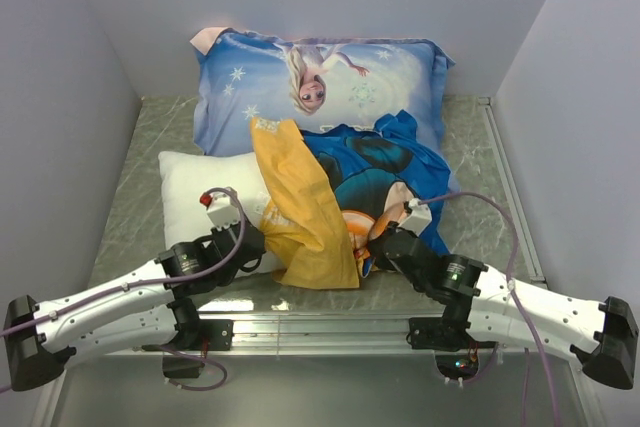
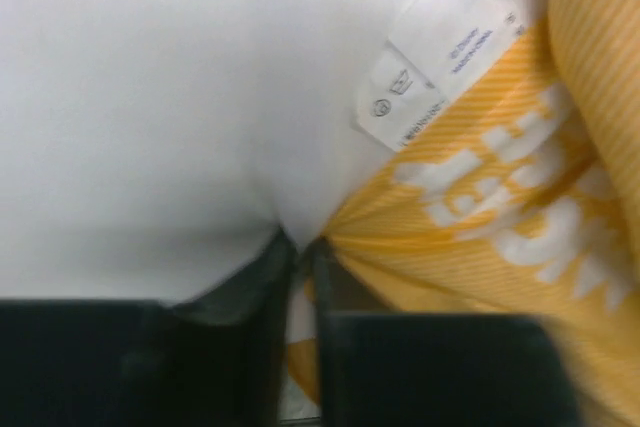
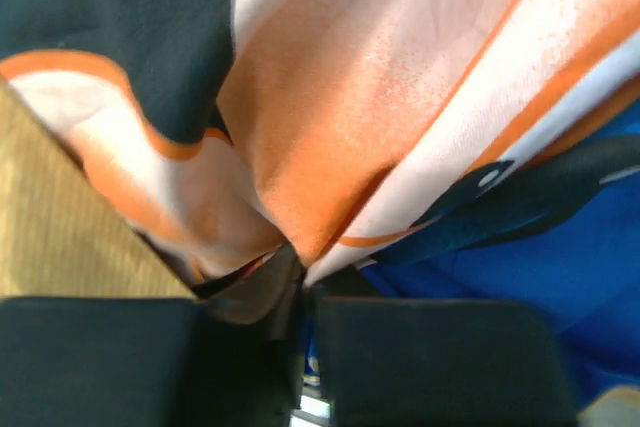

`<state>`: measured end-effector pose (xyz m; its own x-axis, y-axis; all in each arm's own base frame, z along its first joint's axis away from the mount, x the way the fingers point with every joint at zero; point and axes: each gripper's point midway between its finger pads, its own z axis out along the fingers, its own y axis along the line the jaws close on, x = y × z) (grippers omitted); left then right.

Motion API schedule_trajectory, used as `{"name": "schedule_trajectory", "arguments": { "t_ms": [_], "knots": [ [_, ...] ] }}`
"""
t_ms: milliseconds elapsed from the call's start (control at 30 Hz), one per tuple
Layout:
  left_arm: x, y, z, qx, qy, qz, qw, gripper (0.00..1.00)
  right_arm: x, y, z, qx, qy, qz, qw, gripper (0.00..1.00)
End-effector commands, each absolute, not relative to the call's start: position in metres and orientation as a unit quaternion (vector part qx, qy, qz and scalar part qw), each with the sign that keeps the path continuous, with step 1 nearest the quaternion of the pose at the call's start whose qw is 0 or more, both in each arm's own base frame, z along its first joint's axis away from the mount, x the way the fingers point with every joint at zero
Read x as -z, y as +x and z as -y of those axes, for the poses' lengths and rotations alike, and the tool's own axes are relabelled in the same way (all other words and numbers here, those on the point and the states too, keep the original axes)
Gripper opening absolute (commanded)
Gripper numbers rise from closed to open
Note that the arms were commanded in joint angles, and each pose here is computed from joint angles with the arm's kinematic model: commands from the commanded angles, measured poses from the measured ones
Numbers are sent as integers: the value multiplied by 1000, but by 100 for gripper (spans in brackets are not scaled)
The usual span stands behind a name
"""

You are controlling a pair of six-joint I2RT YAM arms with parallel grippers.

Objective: Remove the pillowcase from the pillow

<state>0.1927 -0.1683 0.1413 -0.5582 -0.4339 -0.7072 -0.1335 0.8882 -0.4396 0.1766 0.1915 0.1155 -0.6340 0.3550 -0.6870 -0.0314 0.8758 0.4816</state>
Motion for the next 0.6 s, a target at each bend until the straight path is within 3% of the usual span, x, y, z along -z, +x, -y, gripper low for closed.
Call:
{"name": "schedule_trajectory", "arguments": {
  "t_ms": [0, 233, 367, 567],
  "knots": [
    [-160, 200, 167, 173, -154, -852, 469, 1, -160, 197, -186, -244, 125, -831, 484, 0],
    [-231, 190, 171, 188, -87, -856, 473, 1, -260, 196, -154, -234, 118, -801, 538, 0],
    [-303, 191, 149, 191, -105, -831, 512, 0, -336, 196, -123, -218, 130, -772, 582, 0],
    [-366, 194, 114, 184, -147, -789, 567, 0, -397, 202, -82, -170, 165, -740, 629, 0]
  ]
}}
